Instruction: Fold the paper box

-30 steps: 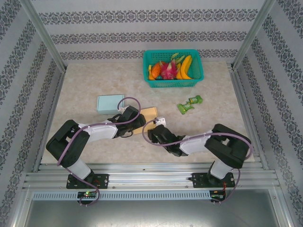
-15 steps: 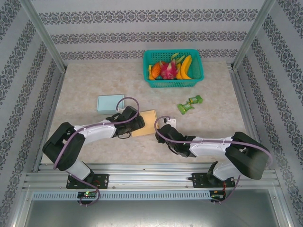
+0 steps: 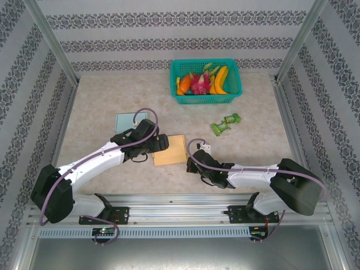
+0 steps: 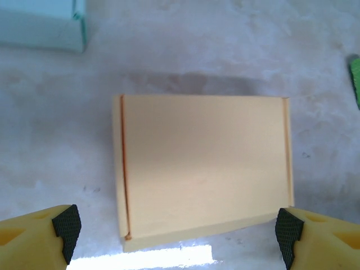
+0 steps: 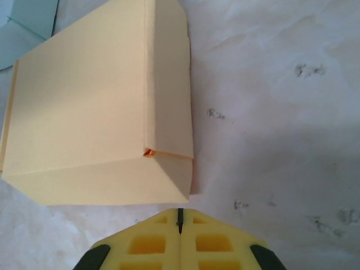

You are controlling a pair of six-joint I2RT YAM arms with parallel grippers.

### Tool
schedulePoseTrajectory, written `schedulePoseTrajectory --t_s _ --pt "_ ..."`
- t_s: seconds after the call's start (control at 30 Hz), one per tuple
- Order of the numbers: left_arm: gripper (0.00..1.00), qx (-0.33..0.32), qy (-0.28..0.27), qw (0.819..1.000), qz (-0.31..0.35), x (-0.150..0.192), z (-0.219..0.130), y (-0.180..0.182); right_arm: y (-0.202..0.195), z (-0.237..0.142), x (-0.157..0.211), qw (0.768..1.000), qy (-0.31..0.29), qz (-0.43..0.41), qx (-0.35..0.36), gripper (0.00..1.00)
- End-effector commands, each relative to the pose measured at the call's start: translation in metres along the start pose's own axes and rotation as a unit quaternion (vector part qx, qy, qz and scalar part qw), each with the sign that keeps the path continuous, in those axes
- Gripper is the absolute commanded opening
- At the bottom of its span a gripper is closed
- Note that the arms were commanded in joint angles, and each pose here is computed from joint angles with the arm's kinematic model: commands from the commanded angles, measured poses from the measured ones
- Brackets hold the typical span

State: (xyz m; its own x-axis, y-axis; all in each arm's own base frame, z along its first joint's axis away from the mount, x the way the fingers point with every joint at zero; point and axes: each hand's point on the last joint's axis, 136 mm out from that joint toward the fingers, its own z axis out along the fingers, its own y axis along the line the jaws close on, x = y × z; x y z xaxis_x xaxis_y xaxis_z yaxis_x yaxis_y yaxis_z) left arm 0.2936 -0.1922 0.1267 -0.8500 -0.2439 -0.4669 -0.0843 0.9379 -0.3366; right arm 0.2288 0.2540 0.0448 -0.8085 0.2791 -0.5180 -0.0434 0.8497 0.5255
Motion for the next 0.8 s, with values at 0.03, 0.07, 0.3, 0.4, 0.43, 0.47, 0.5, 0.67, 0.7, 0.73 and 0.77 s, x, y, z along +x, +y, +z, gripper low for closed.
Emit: schedulePoseTrajectory --t_s 0.03,0.07,0.3,0.4,0.43,0.47,0.5,0.67,0.7,0.73,0.77 --pt "0.91 0.012 0.031 0.997 0.064 -0.019 0.031 -0.011 0.005 0.006 0.012 0.999 0.017 0.033 -0.01 0.0" --pt "0.91 0.009 0.036 0.997 0.065 -0.025 0.041 -0.011 0.005 0.009 0.013 0.999 0.02 0.036 -0.01 0.0" --pt "0.9 0.023 0.062 0.996 0.058 -0.039 0.091 -0.009 0.012 0.024 0.017 0.998 0.029 0.052 -0.022 0.0" --pt "0.9 0.025 0.072 0.996 0.05 -0.032 0.101 -0.007 0.008 0.027 0.009 0.998 0.024 0.055 -0.016 0.0" --pt "0.89 0.03 0.078 0.995 0.046 -0.029 0.103 -0.007 0.007 0.028 0.007 0.998 0.024 0.057 -0.016 0.0" --pt "0.89 0.039 0.084 0.995 0.041 -0.024 0.105 -0.008 0.004 0.029 0.003 0.998 0.021 0.058 -0.013 0.0" --pt "0.89 0.043 0.089 0.994 0.034 -0.019 0.107 -0.008 0.002 0.03 0.0 0.998 0.021 0.059 -0.011 0.0" --pt "0.89 0.048 0.103 0.994 0.002 0.0 0.109 0.0 -0.008 0.034 -0.011 0.998 0.023 0.066 -0.002 0.0" --pt "0.89 0.046 0.104 0.993 -0.005 0.003 0.107 0.002 -0.011 0.034 -0.013 0.997 0.023 0.068 0.001 0.0" --pt "0.89 0.042 0.104 0.994 -0.013 0.005 0.105 0.005 -0.013 0.033 -0.014 0.997 0.022 0.071 0.003 0.0" --pt "0.89 0.038 0.103 0.994 -0.021 0.006 0.103 0.006 -0.015 0.033 -0.015 0.997 0.021 0.072 0.004 0.0"
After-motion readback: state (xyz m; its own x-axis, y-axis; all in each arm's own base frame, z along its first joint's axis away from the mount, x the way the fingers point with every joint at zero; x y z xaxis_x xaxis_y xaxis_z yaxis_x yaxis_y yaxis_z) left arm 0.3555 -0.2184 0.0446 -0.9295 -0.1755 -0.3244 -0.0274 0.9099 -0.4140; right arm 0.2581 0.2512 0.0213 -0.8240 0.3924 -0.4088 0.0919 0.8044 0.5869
